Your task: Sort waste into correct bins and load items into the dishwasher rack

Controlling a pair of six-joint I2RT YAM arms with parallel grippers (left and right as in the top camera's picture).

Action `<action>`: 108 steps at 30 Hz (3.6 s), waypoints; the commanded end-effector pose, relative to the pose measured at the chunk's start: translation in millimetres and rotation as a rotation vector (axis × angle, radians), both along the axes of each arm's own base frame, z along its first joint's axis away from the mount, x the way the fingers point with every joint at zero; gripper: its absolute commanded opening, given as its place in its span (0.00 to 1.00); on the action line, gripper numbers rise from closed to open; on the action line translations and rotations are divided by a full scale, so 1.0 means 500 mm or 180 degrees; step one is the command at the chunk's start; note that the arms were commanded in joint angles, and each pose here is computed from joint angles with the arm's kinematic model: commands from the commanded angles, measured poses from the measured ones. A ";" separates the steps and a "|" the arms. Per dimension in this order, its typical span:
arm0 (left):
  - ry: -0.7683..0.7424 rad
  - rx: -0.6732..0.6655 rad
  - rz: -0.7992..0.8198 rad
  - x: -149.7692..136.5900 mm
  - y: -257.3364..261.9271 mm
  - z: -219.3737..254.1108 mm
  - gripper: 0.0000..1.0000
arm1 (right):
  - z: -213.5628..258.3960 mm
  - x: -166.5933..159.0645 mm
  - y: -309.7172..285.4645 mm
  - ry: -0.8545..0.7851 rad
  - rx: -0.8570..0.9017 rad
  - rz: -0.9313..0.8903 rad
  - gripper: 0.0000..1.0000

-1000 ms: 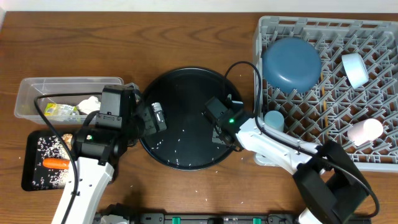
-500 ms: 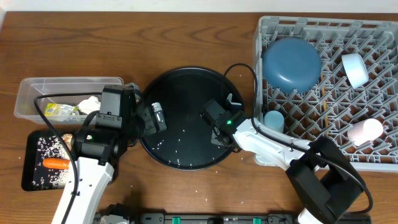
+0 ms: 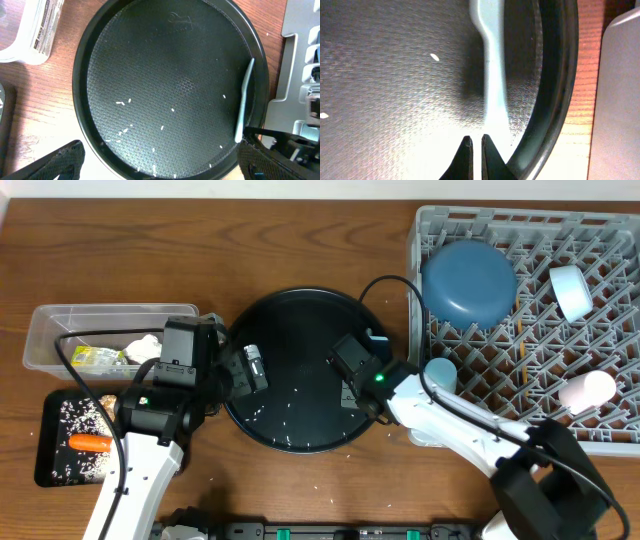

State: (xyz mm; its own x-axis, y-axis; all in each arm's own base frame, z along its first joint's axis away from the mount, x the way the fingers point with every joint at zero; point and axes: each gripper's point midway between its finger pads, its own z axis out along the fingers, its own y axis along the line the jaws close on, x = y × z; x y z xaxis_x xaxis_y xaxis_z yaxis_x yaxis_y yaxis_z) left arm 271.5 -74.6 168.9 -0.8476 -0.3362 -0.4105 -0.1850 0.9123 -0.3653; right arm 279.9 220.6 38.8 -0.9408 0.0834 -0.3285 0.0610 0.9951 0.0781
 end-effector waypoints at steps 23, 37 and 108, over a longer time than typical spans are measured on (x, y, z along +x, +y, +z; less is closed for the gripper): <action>-0.0022 0.0041 0.0023 0.005 0.006 0.005 0.98 | -0.062 -0.005 -0.046 0.0051 -0.0471 -0.0007 0.08; -0.0022 0.0041 0.0023 0.005 0.006 0.005 0.98 | -0.125 -0.027 -0.051 0.0331 -0.0596 0.0029 0.01; -0.0022 0.0041 0.0023 0.005 0.006 0.005 0.98 | -0.150 0.221 -0.031 -0.0663 0.0150 -0.0168 0.01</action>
State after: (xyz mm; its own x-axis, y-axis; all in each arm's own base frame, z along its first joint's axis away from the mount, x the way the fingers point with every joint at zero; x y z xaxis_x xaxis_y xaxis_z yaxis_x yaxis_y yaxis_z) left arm 271.5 -74.6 168.6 -0.8481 -0.3362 -0.4096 -0.1854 0.9124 -0.3649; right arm 413.9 211.5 4.0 -0.7790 0.1827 -0.5998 0.0893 0.9792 0.1823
